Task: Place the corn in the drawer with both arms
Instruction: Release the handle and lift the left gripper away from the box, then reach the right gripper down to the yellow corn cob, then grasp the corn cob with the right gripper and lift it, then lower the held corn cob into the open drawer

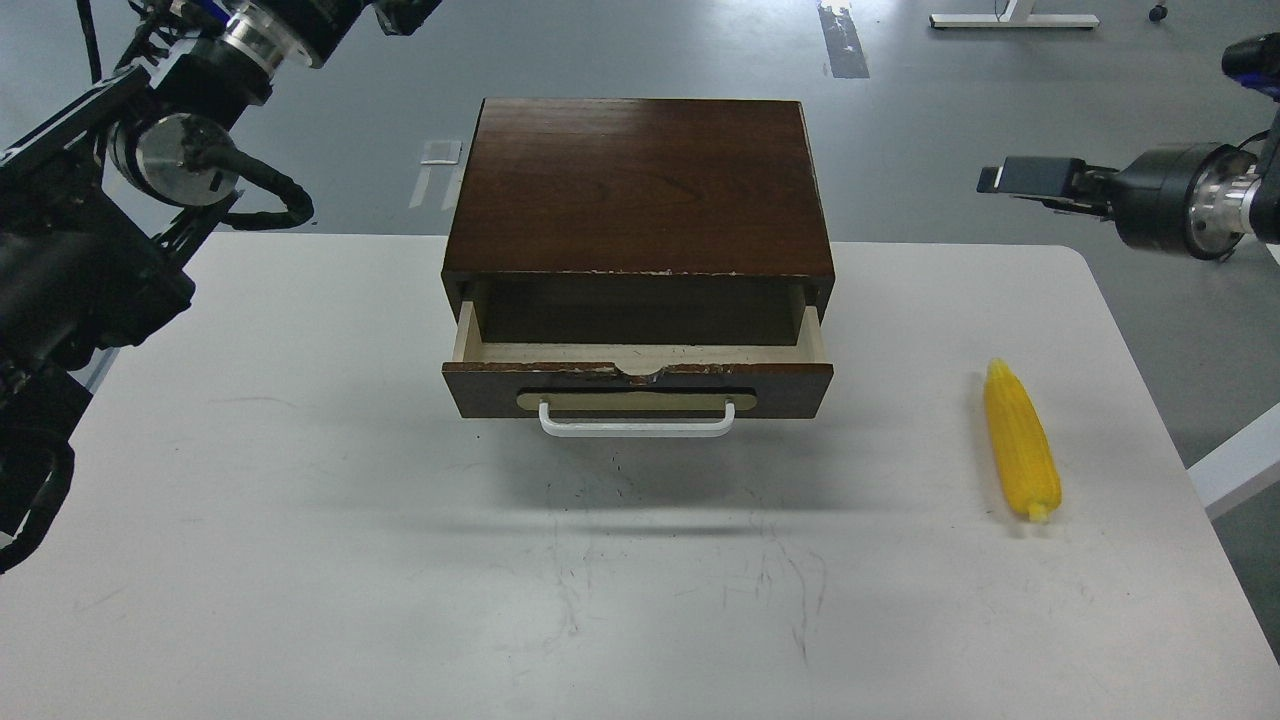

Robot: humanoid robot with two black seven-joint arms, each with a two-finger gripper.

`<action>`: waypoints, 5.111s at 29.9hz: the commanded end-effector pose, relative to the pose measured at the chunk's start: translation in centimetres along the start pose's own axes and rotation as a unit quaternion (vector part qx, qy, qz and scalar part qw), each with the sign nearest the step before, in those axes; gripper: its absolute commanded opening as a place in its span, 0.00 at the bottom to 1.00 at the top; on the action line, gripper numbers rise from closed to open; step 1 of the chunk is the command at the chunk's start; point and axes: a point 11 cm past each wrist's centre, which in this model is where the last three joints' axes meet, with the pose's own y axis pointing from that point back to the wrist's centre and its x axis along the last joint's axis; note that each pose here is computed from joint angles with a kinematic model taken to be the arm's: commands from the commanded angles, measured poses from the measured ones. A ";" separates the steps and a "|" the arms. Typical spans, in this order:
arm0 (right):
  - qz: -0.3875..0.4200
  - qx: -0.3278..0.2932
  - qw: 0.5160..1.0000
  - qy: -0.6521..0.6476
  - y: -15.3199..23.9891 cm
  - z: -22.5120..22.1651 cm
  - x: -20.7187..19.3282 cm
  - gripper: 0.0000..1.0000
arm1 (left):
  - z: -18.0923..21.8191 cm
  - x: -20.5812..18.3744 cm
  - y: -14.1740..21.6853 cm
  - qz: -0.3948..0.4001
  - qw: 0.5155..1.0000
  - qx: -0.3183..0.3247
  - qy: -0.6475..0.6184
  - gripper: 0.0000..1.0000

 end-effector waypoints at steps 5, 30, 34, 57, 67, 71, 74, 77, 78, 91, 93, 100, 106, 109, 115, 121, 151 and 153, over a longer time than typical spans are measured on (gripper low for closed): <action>-0.076 -0.057 0.995 0.023 -0.4 3.5 -5.0 1.00 | -0.1 1.3 1.2 0.021 0.999 -0.017 0.024 0.98; -0.170 -0.109 0.979 -0.021 -5.6 6.6 -14.5 0.69 | 0.6 1.2 1.0 0.017 0.999 -0.021 0.019 0.98; -0.179 -0.111 0.977 -0.023 -5.6 6.8 -15.5 0.68 | 0.6 1.2 1.1 0.018 1.000 -0.017 0.016 0.98; 0.000 0.031 0.992 0.120 0.0 -8.0 2.9 0.05 | -0.2 1.4 1.3 0.017 1.000 0.019 0.007 0.98; 0.076 0.118 0.910 0.391 2.5 -24.0 5.2 0.04 | -0.2 1.1 1.3 0.012 1.000 0.022 0.008 0.98; 0.073 0.136 0.855 0.495 1.8 -27.7 1.9 0.04 | 0.3 1.0 1.4 0.008 1.000 0.021 0.005 0.98; 0.060 0.136 0.821 0.552 1.1 -28.8 0.2 0.03 | 0.4 1.0 1.4 0.007 1.000 0.021 0.004 0.98; 0.044 0.132 0.784 0.605 0.1 -29.2 -1.5 0.01 | 0.6 1.2 1.6 0.009 1.000 0.021 0.002 0.98; 0.041 0.130 0.772 0.621 -0.2 -29.1 -2.0 0.00 | 0.7 1.1 1.6 0.009 1.000 0.020 0.002 0.98; -0.017 0.130 0.721 0.680 -2.2 -25.9 -6.7 0.00 | 0.6 1.3 1.7 0.011 1.000 0.022 0.002 0.98; -0.022 0.134 0.724 0.676 -2.5 -25.7 -7.2 0.00 | 0.3 1.3 1.8 0.011 1.000 0.024 0.002 0.98; -0.036 0.138 0.731 0.668 -3.0 -24.7 -8.3 0.03 | -0.6 1.4 2.1 0.010 0.999 0.040 -0.004 0.98; -0.034 0.139 0.729 0.669 -2.9 -25.0 -8.2 0.14 | -1.0 0.9 2.2 0.003 0.999 0.042 0.002 0.98; -0.033 0.139 0.729 0.669 -2.9 -25.0 -8.2 0.15 | -0.9 0.9 2.2 0.004 0.999 0.042 0.001 0.98; -0.030 0.140 0.728 0.670 -2.8 -25.4 -8.1 0.40 | -0.7 1.1 2.3 0.005 0.999 0.042 -0.001 0.98; -0.030 0.137 0.731 0.668 -2.7 -25.1 -7.8 0.43 | -0.7 1.1 2.4 0.005 0.999 0.039 -0.001 0.98; -0.032 0.144 0.746 0.650 -2.7 -25.1 -7.7 0.69 | -0.7 0.8 2.2 0.001 0.999 0.040 0.000 0.98; -0.029 0.144 0.747 0.649 -2.6 -25.3 -7.6 0.70 | -0.7 0.8 2.2 0.001 0.999 0.040 0.001 0.98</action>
